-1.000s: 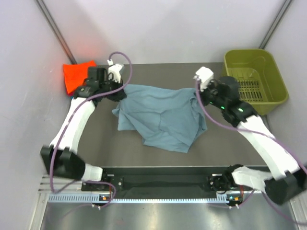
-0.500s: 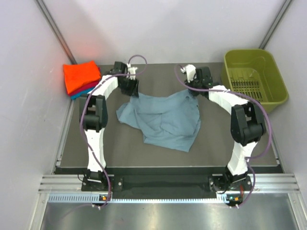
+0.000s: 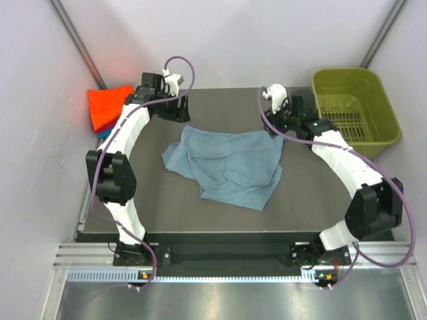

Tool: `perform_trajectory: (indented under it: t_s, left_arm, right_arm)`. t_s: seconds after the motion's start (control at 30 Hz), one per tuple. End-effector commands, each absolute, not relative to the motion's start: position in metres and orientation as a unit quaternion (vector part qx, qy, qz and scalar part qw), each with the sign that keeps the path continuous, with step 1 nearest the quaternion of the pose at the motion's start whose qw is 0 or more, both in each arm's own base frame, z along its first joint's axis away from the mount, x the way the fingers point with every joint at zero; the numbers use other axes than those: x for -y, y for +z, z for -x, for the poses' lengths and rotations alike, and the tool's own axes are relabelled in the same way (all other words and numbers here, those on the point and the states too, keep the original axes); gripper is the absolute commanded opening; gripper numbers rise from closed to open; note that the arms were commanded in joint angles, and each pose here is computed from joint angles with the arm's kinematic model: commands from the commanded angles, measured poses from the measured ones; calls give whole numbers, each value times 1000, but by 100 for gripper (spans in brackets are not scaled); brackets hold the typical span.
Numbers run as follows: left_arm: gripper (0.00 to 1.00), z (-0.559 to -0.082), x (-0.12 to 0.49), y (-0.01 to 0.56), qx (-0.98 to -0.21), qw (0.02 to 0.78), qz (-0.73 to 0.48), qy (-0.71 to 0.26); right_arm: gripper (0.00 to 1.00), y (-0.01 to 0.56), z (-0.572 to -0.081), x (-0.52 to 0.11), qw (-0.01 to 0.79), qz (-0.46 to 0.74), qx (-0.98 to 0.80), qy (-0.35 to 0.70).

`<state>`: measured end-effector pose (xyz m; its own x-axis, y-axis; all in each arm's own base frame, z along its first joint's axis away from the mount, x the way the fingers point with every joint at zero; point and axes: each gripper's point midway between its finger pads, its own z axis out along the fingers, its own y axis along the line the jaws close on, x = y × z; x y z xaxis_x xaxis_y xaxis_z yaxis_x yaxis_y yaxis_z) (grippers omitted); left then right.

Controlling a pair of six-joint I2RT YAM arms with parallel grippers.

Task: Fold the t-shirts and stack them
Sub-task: Flatten the tshirt out

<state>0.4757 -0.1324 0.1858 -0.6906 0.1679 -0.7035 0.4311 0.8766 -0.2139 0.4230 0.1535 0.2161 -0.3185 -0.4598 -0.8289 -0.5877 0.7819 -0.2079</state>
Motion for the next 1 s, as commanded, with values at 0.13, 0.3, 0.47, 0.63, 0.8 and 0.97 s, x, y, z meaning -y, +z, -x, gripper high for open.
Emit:
perform_trajectory:
  t_s: [0.13,0.3,0.47,0.63,0.8,0.97]
  left_arm:
    - [73,-466,127,189,-901,364,-157,-178]
    - [73,-464,127,179,-904,357,-152,-179]
    - [73,-465,127,172,-906,356,-145,-179]
    - [73,-463,126,169,-906,356,-141,-179]
    - [73,-463,126,166,-906,355,-146,-177]
    - [73,-465,125,166,-906,357,-145,-174]
  right_arm:
    - [66,145,-333,-180,333,424,-823,182]
    - [66,134,-304,-181,286,474,-808,201]
    - [66,137,-275,-188,252,521,-783,229]
    - [67,136,-246,-196,224,568,-754,244]
    - [66,125,-224,-201,205,604,-735,231]
    - [66,108,-224,-190,188,622,-734,199]
